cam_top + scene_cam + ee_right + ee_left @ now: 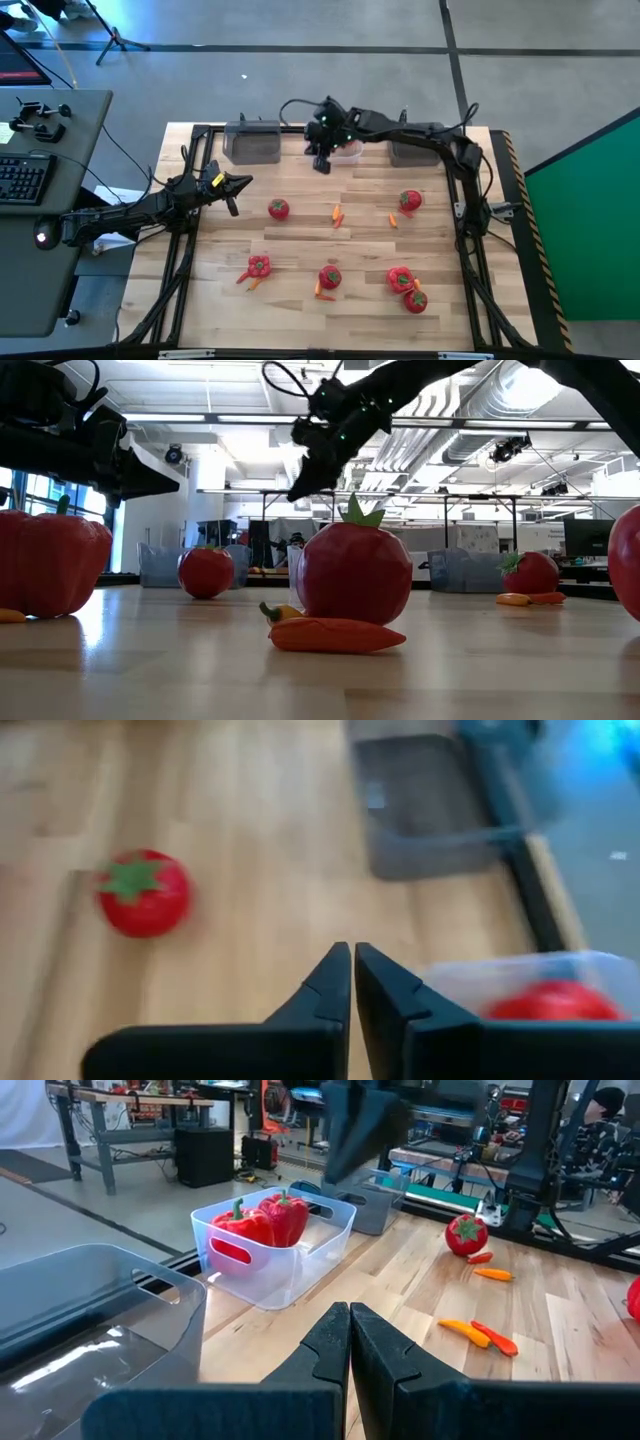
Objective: Sort produce into baskets
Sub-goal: Put the red tomato into the right black bin, then put the red bell pepper into the transparent bin
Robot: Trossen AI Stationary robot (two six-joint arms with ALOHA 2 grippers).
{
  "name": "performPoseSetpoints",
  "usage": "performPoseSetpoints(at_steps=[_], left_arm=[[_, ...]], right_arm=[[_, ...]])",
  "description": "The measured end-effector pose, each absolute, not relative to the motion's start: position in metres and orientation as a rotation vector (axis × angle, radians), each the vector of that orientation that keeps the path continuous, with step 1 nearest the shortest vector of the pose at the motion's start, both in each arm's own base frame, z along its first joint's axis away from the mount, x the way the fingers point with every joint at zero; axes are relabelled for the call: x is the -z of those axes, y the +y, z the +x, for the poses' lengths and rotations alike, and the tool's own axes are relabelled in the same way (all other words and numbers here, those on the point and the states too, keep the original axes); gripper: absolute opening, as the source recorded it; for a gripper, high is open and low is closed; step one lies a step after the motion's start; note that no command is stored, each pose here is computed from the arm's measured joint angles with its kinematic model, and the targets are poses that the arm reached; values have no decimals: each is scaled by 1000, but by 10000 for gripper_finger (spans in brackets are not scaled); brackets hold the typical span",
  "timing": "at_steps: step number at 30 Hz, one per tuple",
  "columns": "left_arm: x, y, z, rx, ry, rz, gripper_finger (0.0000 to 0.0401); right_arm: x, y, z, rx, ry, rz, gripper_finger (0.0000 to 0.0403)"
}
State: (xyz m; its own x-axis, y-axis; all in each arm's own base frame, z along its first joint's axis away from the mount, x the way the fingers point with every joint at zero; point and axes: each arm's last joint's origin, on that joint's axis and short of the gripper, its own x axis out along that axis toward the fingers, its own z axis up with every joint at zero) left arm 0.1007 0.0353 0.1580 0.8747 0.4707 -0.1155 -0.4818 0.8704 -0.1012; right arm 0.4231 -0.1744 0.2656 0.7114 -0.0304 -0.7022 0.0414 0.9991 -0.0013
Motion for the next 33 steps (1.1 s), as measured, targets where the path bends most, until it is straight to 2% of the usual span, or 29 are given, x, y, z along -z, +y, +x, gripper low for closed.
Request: performPoseSetpoints(at_steps=[7,19,29,33], left_arm=[[-158,35,101,-498,90,-122,0],[-157,34,101,-443,100,-134,0],[-156,32,102,-384,109,-144,0],[-156,32,102,-381,118,-102,0]], right_arm=[[-249,-129,453,-14,752,55,2],[-214,-60,487,95,757,77,0],[-155,-39,515,-59,699,81,0],[-143,-34,521,-96,664,63,0]])
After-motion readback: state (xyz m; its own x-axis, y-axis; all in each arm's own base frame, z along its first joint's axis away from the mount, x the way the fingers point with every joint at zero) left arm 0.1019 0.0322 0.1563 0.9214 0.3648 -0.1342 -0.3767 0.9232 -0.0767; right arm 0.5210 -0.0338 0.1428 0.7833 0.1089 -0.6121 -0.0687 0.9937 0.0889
